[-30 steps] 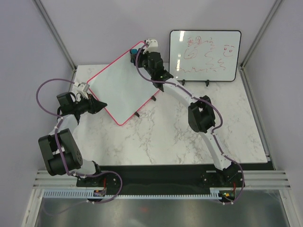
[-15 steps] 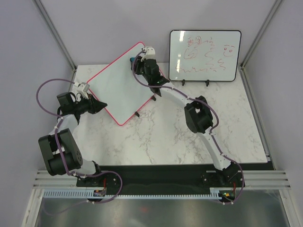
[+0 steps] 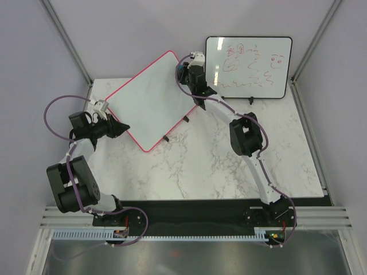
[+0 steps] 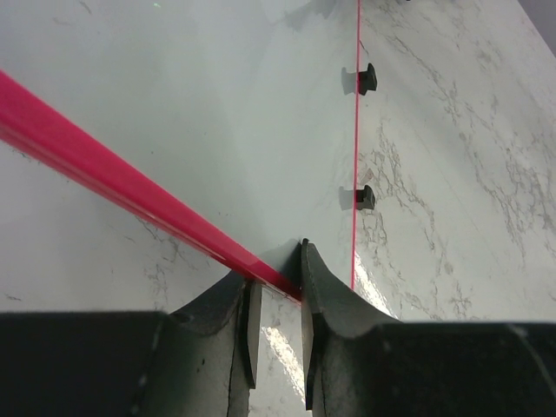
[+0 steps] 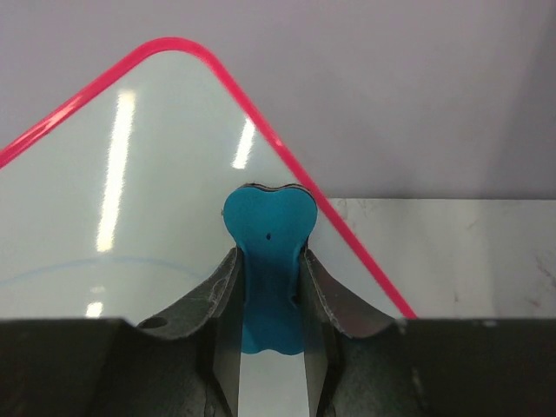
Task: Erase the whiteboard
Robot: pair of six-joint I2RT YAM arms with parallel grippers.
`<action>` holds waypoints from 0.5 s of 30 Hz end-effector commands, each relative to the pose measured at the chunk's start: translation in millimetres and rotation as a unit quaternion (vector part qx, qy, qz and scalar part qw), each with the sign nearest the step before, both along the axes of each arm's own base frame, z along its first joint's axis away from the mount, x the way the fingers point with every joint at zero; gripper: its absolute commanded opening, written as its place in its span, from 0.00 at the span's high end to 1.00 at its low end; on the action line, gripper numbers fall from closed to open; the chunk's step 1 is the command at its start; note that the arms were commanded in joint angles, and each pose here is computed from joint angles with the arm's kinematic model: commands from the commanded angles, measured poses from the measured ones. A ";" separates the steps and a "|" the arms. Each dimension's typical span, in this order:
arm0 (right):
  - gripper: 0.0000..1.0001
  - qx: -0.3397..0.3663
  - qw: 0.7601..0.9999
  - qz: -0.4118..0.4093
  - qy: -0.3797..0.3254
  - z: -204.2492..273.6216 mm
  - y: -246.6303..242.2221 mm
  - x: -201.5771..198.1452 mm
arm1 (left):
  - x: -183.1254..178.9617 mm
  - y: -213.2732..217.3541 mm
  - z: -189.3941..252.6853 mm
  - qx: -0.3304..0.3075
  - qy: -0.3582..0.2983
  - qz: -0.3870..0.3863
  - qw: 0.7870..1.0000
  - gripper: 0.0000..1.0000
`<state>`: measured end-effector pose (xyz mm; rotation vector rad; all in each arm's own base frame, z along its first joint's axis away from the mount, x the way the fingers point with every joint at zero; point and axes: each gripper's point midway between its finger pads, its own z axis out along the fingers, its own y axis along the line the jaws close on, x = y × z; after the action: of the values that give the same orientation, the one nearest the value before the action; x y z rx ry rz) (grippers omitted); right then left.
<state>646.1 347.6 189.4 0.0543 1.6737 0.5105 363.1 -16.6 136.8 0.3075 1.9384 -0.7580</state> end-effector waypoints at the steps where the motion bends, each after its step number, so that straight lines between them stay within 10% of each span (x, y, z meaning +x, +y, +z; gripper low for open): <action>1: 1.00 -0.003 0.996 0.080 -0.040 28.9 72.3 -36.0 | 21.8 16.8 23.5 0.081 -0.093 0.003 0.992 0.98; 7: 1.00 -0.006 0.990 0.135 -0.044 26.2 112.9 -67.0 | 21.6 16.4 27.0 0.084 -0.097 0.004 0.992 0.98; 15: 1.00 -0.023 0.999 0.030 0.032 -8.3 31.3 -26.6 | 21.5 16.5 25.4 0.087 -0.099 0.001 0.991 0.98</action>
<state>588.9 441.4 206.0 -0.1163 1.6398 0.6322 361.4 -16.7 135.3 0.2918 1.9504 -0.7678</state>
